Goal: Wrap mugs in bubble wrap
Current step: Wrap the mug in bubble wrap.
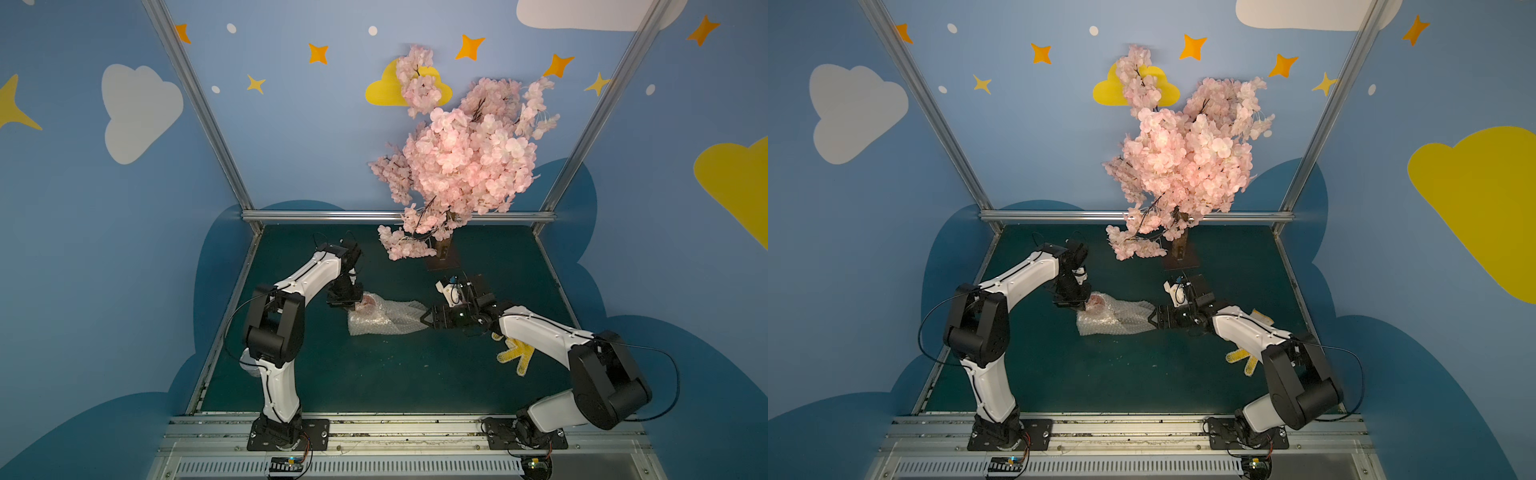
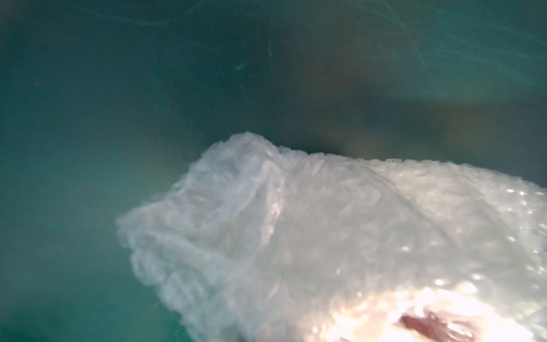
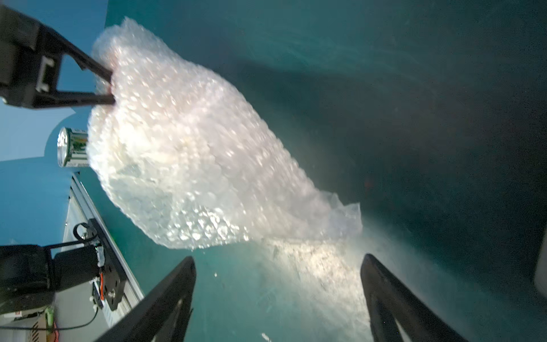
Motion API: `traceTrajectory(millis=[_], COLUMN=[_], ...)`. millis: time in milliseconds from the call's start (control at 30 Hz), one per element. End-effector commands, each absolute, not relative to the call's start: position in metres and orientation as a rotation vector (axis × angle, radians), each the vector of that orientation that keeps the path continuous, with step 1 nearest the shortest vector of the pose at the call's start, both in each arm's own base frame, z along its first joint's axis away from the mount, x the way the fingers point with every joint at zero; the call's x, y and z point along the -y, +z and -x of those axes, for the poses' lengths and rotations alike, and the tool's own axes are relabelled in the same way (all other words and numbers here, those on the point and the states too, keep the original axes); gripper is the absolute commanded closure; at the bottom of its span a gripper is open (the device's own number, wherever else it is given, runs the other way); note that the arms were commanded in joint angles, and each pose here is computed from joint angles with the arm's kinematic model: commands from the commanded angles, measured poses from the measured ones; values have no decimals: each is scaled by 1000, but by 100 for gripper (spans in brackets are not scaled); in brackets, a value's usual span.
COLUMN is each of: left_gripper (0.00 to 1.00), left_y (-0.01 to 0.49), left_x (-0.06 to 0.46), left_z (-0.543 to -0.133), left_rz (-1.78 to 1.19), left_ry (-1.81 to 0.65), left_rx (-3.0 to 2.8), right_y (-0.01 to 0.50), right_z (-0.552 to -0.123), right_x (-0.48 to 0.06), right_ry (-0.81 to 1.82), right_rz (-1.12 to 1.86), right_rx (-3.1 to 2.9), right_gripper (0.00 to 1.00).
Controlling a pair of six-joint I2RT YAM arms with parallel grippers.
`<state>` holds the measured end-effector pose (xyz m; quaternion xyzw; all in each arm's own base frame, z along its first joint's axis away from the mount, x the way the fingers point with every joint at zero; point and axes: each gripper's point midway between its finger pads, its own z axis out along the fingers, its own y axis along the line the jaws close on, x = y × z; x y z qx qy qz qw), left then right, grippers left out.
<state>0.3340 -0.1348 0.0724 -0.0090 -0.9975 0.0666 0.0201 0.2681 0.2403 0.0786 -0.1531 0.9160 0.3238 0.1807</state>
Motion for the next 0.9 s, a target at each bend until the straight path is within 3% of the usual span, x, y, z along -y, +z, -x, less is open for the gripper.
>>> traceTrajectory(millis=[0,433,600,867], left_gripper=[97,97,97,97], left_y=[67,72,73,73], left_x=[129,128,129,132], left_z=[-326,-328,-327,-328], left_rz=[79,92,87,97], left_ry=[163,162,173,193], left_rx=[3033,3044,3043,3047], right_y=[87,75,67,82], right_z=[-276,-303,-299,-296], right_x=[-243,-249,-254,-257], right_ry=[917,903,956,999], right_rz=[477,495,514,533], right_rx=[-2492,-2418,-2422,-2328], right_gripper=[13,19,31,62])
